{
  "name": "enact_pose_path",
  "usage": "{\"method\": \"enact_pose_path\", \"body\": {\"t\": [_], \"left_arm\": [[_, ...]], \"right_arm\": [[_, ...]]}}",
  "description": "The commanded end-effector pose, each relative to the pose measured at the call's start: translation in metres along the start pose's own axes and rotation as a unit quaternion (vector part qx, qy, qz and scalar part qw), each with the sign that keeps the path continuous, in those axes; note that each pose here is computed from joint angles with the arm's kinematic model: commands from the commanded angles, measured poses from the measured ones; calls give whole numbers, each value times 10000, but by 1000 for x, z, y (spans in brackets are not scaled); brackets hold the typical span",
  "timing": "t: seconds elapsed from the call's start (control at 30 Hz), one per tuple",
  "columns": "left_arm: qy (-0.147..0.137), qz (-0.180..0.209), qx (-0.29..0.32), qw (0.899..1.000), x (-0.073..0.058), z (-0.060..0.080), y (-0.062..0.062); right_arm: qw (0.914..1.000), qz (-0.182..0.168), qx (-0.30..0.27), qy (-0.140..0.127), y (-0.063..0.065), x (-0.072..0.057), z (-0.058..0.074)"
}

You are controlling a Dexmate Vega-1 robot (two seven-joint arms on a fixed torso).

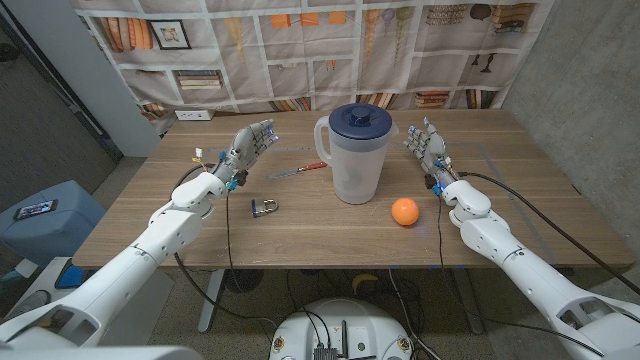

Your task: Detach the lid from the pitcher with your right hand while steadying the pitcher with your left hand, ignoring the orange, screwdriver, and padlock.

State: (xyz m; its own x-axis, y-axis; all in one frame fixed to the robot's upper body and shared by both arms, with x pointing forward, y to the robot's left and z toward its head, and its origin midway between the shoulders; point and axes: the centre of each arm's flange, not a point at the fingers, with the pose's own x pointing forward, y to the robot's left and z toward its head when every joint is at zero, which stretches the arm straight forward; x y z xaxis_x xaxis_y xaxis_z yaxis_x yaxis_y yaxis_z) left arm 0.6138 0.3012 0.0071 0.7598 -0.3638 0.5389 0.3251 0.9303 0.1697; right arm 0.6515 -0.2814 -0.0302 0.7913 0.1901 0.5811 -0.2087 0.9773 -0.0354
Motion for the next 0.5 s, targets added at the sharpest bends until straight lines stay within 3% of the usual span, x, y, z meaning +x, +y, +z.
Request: {"method": "enact_pose_path", "body": {"t": [0.03,0.3,0.5], "left_arm": [[-160,-650,-18,9978,7,16,7],[-153,-1292,-64,9915,9,23,11],[27,-1688,-82,9856,11,27,13]], "right_arm": [[9999,-94,-51,-81,0,-4,1],[9998,-72,-139,-76,-2,-2,4],[9998,-99,-141,-62,-1,-3,1]]}}
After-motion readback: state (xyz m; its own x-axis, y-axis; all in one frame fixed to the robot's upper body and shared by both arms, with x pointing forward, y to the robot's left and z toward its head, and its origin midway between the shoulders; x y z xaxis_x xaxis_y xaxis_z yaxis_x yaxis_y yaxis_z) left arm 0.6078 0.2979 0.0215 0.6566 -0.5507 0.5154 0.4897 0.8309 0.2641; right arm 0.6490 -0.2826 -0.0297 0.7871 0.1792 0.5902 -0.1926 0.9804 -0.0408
